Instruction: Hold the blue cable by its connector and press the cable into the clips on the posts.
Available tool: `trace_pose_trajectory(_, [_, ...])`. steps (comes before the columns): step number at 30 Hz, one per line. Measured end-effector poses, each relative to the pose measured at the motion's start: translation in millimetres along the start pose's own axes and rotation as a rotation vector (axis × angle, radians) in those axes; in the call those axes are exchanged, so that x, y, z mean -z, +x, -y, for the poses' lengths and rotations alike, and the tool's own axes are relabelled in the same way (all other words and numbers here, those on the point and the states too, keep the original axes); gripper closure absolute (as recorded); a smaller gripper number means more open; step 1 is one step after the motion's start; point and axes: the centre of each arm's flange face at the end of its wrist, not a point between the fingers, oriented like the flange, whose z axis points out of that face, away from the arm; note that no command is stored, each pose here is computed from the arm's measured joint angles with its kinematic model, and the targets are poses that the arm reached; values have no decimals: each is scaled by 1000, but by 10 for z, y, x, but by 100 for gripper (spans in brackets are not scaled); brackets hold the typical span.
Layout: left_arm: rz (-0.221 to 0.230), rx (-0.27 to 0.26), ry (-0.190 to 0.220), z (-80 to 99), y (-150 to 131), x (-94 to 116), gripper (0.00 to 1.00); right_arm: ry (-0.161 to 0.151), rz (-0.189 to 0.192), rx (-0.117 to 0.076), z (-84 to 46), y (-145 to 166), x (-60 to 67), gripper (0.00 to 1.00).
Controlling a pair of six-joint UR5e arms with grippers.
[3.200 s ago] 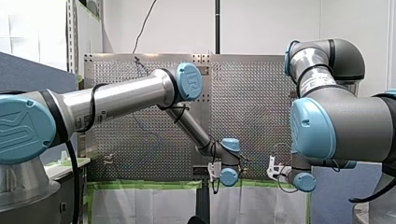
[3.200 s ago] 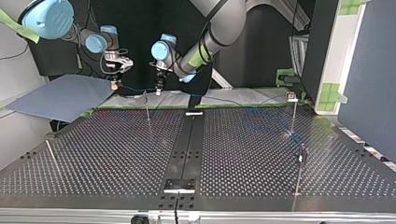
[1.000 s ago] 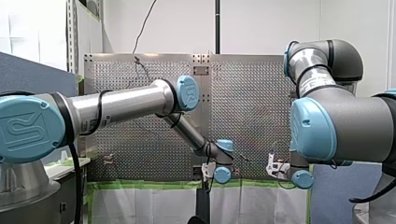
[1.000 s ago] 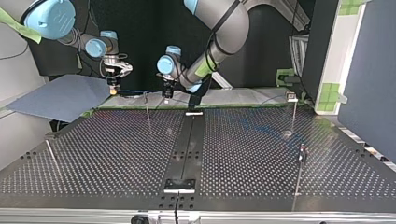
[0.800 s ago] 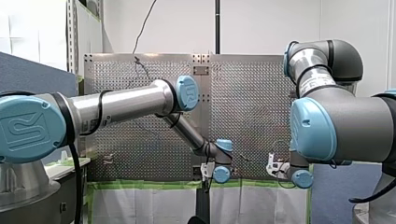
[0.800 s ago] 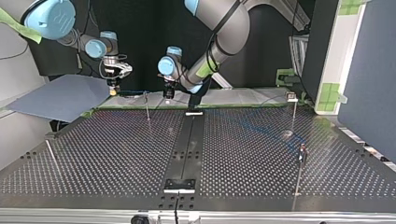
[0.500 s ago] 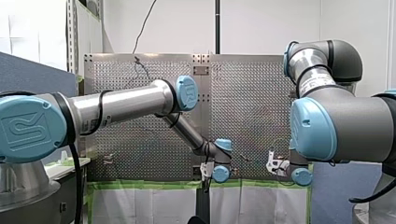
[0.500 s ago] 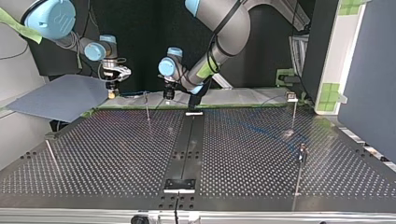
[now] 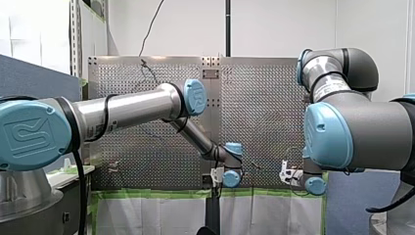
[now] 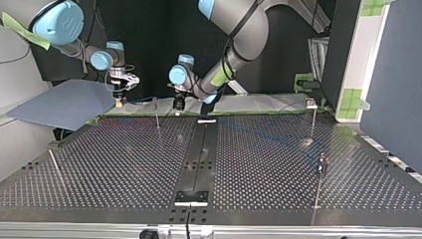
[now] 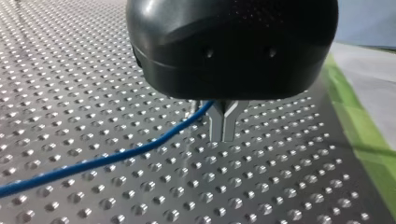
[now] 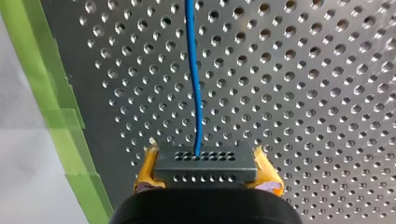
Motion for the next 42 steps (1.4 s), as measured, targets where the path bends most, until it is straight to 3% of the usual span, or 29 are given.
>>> trace_pose_trajectory(6, [18, 27, -6, -15, -145, -69, 100, -12, -7, 4, -39, 82, -130, 100])
trace_pose_trajectory(15, [11, 24, -7, -14, -176, -72, 100, -18, -37, 6, -108, 238, -335, 100])
trace_pose_trajectory(26, [0, 23, -7, -22, -179, -72, 100, -23, -34, -12, -108, 273, -385, 100])
trace_pose_trajectory(27, [-1, 22, -5, -21, -178, -72, 90, -22, -33, -13, -102, 272, -384, 100])
trace_pose_trajectory(28, [-2, 19, 0, -12, -176, -69, 90, -22, -33, -13, -98, 272, -385, 100])
trace_pose_trajectory(30, [-4, 14, 10, 5, -173, -63, 58, -21, -32, -14, -89, 269, -385, 100])
trace_pose_trajectory(31, [-5, 11, 14, 18, -170, -58, 58, -20, -32, -14, -85, 269, -385, 100])
trace_pose_trajectory(32, [-6, 9, 17, 26, -168, -53, 46, -20, -32, -14, -81, 267, -384, 100])
trace_pose_trajectory(33, [-7, 8, 18, 34, -165, -47, 25, -19, -31, -15, -77, 266, -384, 100])
trace_pose_trajectory(34, [-7, 7, 20, 45, -165, -39, 25, -19, -31, -15, -74, 265, -383, 100])
trace_pose_trajectory(35, [-8, 5, 21, 52, -167, -33, 18, -19, -31, -16, -73, 265, -383, 100])
trace_pose_trajectory(36, [-9, 3, 23, 59, -167, -26, 0, -18, -31, -17, -72, 264, -383, 100])
trace_pose_trajectory(42, [-32, -13, 46, 89, -150, 58, 0, -15, -30, -21, -50, 260, -382, 100])
